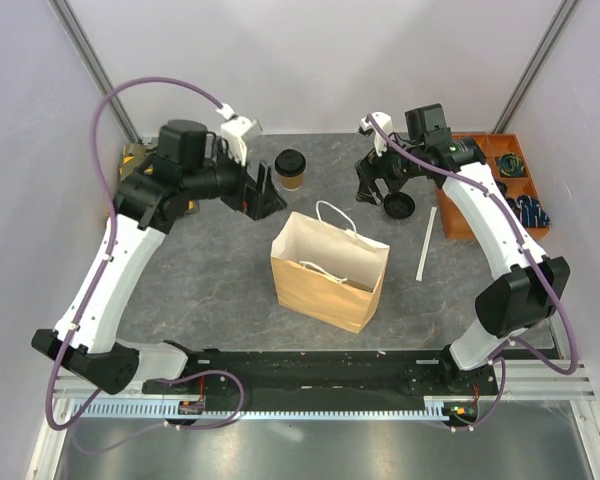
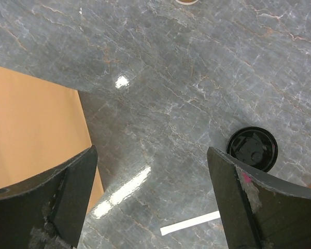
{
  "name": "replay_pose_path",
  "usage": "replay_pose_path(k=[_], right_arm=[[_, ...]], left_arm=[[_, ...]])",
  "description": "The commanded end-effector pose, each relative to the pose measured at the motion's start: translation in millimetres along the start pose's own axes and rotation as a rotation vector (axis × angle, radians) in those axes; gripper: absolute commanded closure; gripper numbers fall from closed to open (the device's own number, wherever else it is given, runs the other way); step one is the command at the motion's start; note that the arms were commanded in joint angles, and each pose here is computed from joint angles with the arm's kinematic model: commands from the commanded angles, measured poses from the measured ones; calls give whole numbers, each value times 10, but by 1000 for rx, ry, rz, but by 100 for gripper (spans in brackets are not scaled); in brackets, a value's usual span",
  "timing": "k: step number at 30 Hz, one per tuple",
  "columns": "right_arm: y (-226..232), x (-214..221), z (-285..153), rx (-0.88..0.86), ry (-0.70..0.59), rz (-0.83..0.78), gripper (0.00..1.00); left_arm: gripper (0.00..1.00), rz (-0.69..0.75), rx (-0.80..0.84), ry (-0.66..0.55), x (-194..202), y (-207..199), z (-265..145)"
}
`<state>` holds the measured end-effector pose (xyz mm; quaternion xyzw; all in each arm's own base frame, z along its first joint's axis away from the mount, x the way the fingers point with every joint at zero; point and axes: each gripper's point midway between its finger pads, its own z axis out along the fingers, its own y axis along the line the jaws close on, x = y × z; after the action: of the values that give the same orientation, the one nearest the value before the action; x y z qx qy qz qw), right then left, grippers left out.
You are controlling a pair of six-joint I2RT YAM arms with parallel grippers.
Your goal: Pack the takeout coffee
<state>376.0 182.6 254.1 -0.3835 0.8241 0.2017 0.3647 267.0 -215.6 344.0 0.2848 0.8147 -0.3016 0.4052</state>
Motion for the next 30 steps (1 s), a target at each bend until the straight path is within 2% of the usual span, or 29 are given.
replay_pose_path(k=[1,2,3,6,7,9,10,11,15,19,23,30], right_arm=[[153,-257,-385,4,-107,-21,4],[138,-253,-417,20,-105,-15,4],[132,-254,-450,32,-107,-12,4],[129,-181,-563,80,-90,22,4],[128,-135,-580,91,-77,39,4],[78,-55,-629,139,-56,57,3],[64,-37,-649,154,-51,71,3],[46,-19,-665,171,-45,81,3],[-11,30,-749,235,-29,114,3],[-61,75,-780,276,-6,149,2],[-73,121,-784,286,17,171,2],[-96,139,-740,291,31,198,2]], left_arm=[[0,-56,-13,-126,-497,174,-51],[0,-38,-41,-147,-594,273,-45],[0,-40,-82,-113,-575,482,144],[0,65,-216,-90,-732,933,376],[0,52,-248,-28,-638,1177,641],[0,62,-303,-31,-819,1394,770],[0,47,-313,30,-681,1613,1075],[0,62,-333,4,-824,1678,1097],[0,42,-399,-7,-854,2172,1491],[0,83,-402,-14,-764,2447,1897],[0,91,-398,-13,-666,2573,2125],[0,63,-300,36,-378,2457,2402]])
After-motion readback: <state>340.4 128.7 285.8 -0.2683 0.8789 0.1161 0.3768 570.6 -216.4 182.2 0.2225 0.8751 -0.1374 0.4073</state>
